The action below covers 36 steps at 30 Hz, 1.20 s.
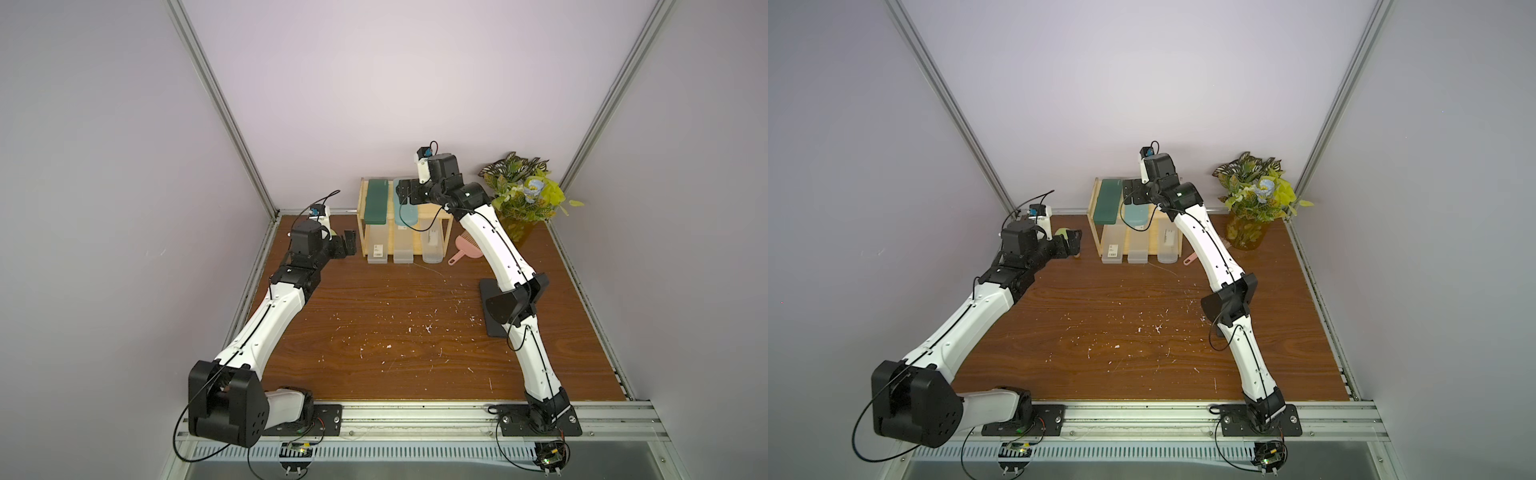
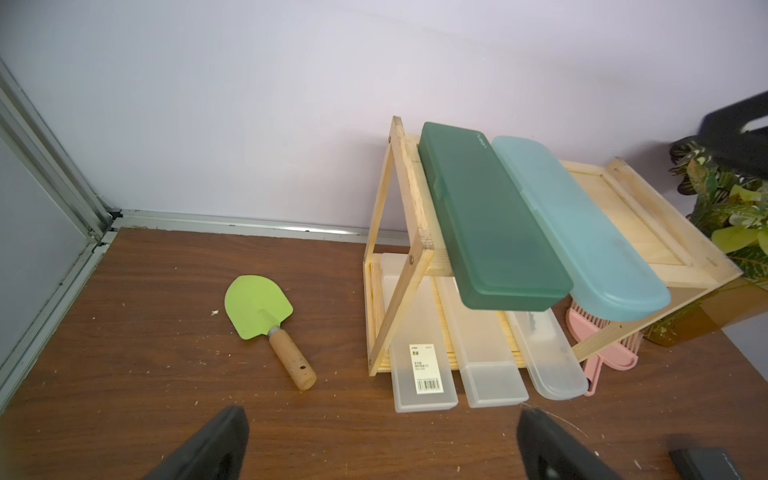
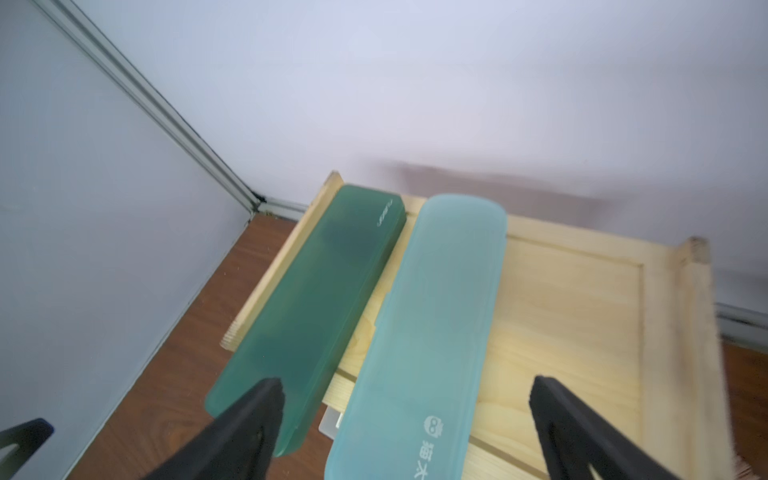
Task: Remove the pencil cases from the shelf
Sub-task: Pick up the pencil case from the shelf.
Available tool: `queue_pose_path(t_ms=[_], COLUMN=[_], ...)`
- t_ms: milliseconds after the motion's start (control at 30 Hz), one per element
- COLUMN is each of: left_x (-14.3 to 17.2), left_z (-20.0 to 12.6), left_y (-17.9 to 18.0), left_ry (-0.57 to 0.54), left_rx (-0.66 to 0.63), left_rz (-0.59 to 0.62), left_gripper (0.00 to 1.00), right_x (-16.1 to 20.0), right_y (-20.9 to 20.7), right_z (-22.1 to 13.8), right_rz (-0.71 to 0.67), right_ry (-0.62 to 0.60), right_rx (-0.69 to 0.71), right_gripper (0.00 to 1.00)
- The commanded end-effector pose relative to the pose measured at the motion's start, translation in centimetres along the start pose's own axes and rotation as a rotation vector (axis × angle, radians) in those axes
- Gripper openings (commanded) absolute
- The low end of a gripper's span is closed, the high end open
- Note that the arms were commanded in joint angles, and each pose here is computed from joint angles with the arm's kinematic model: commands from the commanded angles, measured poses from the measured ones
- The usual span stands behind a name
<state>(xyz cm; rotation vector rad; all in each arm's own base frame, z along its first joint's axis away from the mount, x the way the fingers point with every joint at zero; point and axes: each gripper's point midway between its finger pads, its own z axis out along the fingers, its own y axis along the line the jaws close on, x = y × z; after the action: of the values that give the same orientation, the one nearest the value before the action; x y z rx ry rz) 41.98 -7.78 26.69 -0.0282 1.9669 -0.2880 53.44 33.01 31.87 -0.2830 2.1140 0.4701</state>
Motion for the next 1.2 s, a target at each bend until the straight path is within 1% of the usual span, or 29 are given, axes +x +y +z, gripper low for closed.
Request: queue_pose_path(t_ms=[0, 100, 233, 400, 667, 967, 1167], left_x=[0.6, 1.1, 1.5, 2.0, 2.3, 2.4, 2.5], left_z=[-0.5, -0.4, -0.2, -0.1, 0.0, 0.0, 0.0], left_y=[0.2, 0.4, 0.7, 0.8, 1.1, 1.1, 1.2], left_ry=[0.011, 0.023, 0.033, 0.039, 0.048, 0.051, 0.053], left_rx=[-0.017, -0.026, -0.035, -0.043, -0.052, -0.054, -0.056], left_rz=[0.0, 0.006, 0.012, 0.019, 0.03, 0.033, 0.032], left_gripper=[0.99, 0.99, 0.99, 0.99, 0.99, 0.99, 0.99], right_x=[-0.2, 0.6, 0.6, 1.9, 2.9, 3.8, 4.4], right_y=[1.9, 2.1, 2.3, 2.3, 1.4, 0.6, 0.6], right_z=[-1.3, -0.4, 0.4, 1.4, 2.4, 2.7, 2.9], right_rz=[0.041, 0.036, 0.025, 0.019, -0.009, -0.042, -0.059], right_ry=[-0.012, -0.001, 0.007, 0.025, 0.039, 0.053, 0.068], right_rx=[-0.08, -0.063, -0.054, -0.038, 0.042, 0.117, 0.134], right_gripper=[0.99, 0.99, 0.99, 0.99, 0.99, 0.99, 0.99])
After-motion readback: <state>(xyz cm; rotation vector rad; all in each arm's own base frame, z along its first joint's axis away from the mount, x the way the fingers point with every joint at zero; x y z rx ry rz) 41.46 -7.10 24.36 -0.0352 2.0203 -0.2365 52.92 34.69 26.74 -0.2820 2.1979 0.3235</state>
